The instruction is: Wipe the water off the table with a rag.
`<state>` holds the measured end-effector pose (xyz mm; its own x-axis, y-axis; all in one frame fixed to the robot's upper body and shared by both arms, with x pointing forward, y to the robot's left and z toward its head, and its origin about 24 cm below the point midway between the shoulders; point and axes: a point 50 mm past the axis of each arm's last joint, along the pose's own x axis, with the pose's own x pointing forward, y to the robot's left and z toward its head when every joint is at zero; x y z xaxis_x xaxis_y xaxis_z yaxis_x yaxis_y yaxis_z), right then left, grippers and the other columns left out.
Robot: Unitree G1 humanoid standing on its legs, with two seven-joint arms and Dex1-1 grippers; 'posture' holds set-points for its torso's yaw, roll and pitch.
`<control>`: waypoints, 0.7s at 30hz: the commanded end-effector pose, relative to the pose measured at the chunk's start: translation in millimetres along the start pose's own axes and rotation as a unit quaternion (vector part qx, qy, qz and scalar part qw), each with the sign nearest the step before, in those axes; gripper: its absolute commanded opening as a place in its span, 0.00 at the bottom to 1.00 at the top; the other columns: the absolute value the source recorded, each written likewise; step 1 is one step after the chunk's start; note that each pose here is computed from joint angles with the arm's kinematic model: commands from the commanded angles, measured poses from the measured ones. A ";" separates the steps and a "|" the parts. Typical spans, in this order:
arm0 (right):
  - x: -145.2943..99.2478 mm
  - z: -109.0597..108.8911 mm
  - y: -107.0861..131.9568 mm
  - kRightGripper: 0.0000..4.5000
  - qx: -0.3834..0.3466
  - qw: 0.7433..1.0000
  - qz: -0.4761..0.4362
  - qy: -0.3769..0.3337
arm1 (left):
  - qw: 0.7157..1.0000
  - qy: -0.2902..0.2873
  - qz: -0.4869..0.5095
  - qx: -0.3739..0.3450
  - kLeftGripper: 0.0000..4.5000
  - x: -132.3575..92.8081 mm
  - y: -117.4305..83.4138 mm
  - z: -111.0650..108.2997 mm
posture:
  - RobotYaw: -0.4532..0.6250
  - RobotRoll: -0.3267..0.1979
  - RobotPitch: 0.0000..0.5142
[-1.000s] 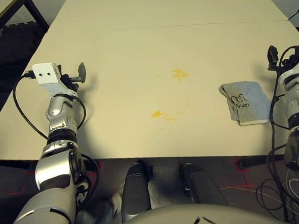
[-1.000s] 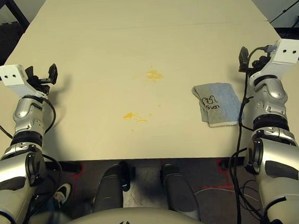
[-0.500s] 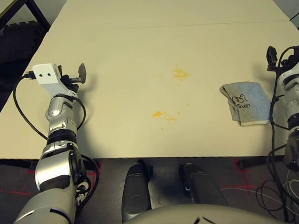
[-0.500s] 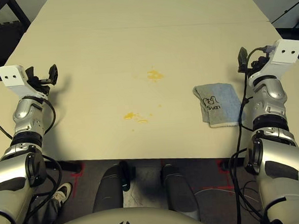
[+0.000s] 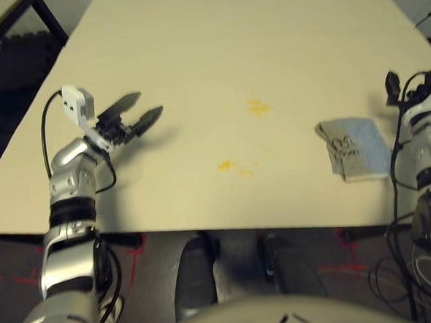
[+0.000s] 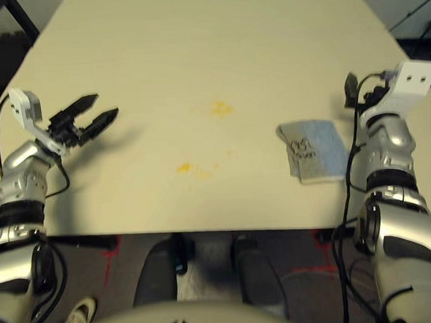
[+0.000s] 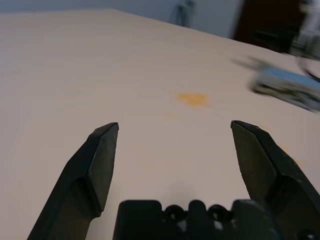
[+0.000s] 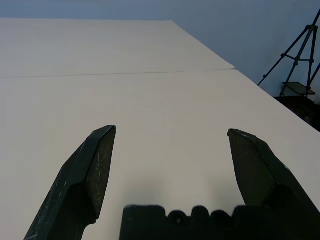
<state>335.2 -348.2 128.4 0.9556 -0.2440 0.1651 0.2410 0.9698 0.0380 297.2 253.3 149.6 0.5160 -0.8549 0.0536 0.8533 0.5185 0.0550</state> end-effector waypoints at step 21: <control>-45.3 45.9 -46.6 0.99 0.051 0.938 0.287 0.190 | 0.980 0.102 -0.154 0.079 1.00 6.2 -31.0 -26.5 | 0.48 0.62 0.40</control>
<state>277.5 -385.9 163.2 0.9433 0.2998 -0.1423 -0.2833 0.9508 0.1253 275.4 233.0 125.6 0.2665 -0.9487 -0.1703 0.9527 0.2325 0.1957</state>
